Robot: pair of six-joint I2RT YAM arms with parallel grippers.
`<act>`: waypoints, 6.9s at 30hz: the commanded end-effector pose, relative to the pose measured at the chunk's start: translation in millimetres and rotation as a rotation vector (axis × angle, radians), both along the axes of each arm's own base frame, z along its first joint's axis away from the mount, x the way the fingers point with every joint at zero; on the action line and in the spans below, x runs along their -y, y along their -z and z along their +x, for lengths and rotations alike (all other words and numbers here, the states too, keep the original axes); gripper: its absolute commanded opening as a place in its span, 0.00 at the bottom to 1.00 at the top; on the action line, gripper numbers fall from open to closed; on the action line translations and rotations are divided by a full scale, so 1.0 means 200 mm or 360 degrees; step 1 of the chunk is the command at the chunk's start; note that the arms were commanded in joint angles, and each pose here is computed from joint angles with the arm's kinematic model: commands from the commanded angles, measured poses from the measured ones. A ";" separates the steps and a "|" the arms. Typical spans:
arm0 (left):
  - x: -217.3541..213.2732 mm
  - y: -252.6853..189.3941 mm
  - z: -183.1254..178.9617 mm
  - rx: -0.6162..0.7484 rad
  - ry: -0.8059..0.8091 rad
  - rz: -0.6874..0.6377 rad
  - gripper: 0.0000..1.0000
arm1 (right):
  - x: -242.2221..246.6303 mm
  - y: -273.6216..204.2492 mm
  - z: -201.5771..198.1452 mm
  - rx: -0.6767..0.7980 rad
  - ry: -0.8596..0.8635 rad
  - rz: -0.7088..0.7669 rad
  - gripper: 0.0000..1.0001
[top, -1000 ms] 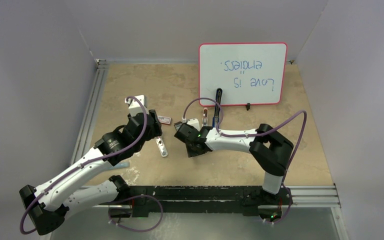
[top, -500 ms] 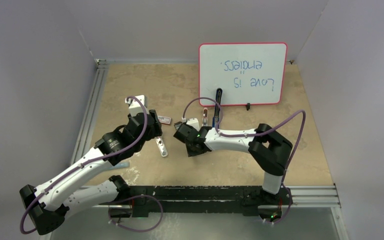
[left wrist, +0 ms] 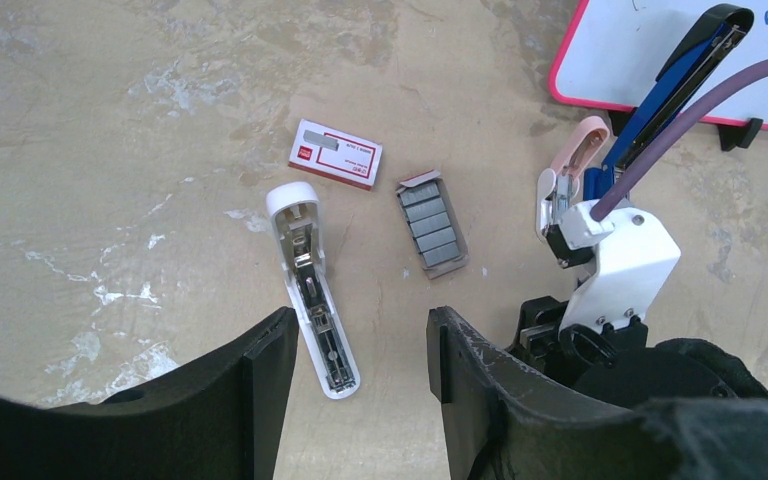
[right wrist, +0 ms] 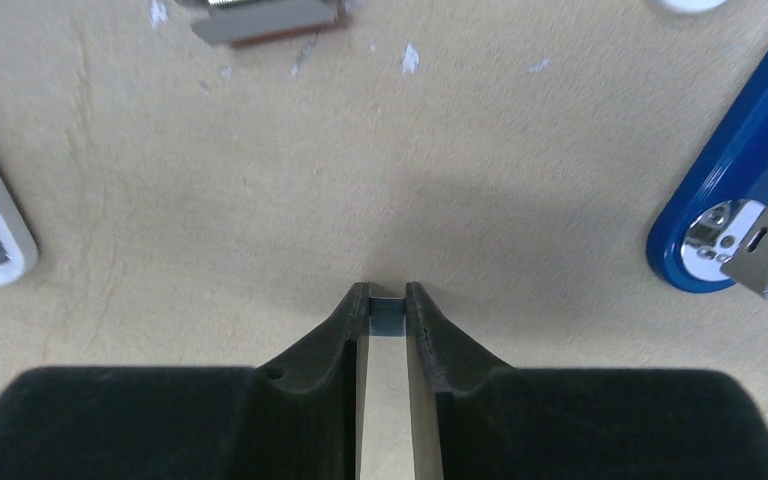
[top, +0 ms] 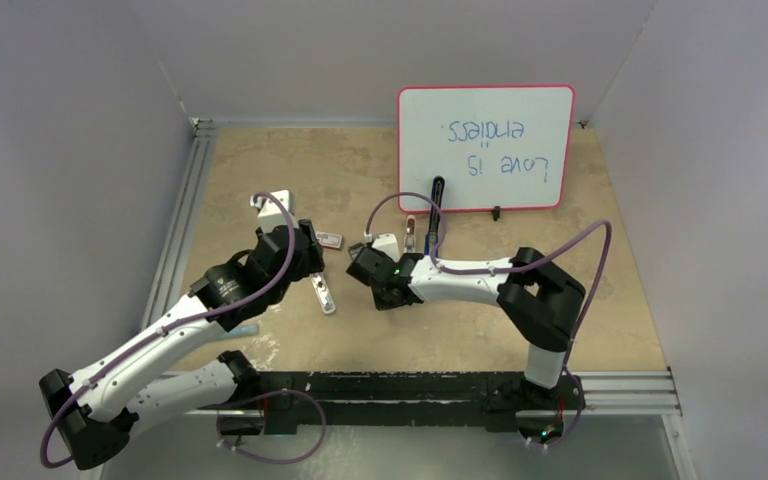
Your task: Load the staples into the stapler
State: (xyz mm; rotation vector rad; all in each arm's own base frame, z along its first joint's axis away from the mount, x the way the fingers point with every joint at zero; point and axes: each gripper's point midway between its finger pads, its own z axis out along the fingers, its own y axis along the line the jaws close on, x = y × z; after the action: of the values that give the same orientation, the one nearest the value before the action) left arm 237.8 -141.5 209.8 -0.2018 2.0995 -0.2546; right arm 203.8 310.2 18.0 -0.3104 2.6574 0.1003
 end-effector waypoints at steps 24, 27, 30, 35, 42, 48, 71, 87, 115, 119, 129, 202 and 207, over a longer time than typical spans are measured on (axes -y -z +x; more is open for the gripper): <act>-0.16 -0.83 -0.04 0.0522 -0.0073 -0.0273 0.50 | -0.73 -0.47 0.13 0.0446 -0.0338 0.0531 0.19; -0.17 -0.83 -0.05 0.0526 -0.0071 -0.0280 0.51 | -0.77 -0.43 0.08 0.0428 -0.0375 0.0514 0.20; -0.16 -0.82 -0.04 0.0513 -0.0066 -0.0270 0.51 | -0.80 -0.40 0.06 0.0422 -0.0377 0.0488 0.19; -0.16 -0.79 -0.04 0.0491 -0.0065 -0.0256 0.51 | -0.80 -0.36 0.07 0.0441 -0.0353 0.0426 0.19; -0.17 -0.79 -0.05 0.0502 -0.0081 -0.0254 0.51 | -0.78 -0.34 0.09 0.0483 -0.0328 0.0369 0.19; -0.18 -0.79 -0.05 0.0501 -0.0086 -0.0253 0.51 | -0.77 -0.32 0.10 0.0499 -0.0326 0.0346 0.19; -0.18 -0.77 -0.05 0.0480 -0.0094 -0.0255 0.51 | -0.76 -0.21 0.08 0.0461 -0.0379 0.0276 0.18; -0.19 -0.77 -0.06 0.0478 -0.0094 -0.0262 0.51 | -0.77 -0.21 0.04 0.0417 -0.0491 0.0299 0.26; -0.20 -0.84 -0.09 0.0490 -0.0082 -0.0325 0.51 | -0.78 -0.61 0.22 0.0579 -0.0281 0.0608 0.63; -0.21 -0.79 -0.11 0.0430 -0.0103 -0.0336 0.51 | -0.82 -0.65 0.26 0.0599 -0.0298 0.0654 0.75; -0.27 -0.83 -0.15 0.0449 -0.0151 -0.0379 0.51 | -0.95 -0.72 0.51 0.0706 -0.0296 0.0658 0.76; 0.20 0.87 -0.10 -0.0897 0.0062 -0.0854 0.14 | -0.74 -0.65 0.57 0.0709 -0.0267 0.0502 0.25; 0.19 0.91 -0.09 -0.0936 0.0026 -0.0850 0.12 | -0.74 -0.65 0.55 0.0687 -0.0273 0.0516 0.24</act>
State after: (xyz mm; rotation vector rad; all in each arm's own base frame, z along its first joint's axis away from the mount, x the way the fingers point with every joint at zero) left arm 206.3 -177.2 22.4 -0.6650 2.6115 -0.8153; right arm 316.4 450.6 102.5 -0.4431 2.2071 0.3537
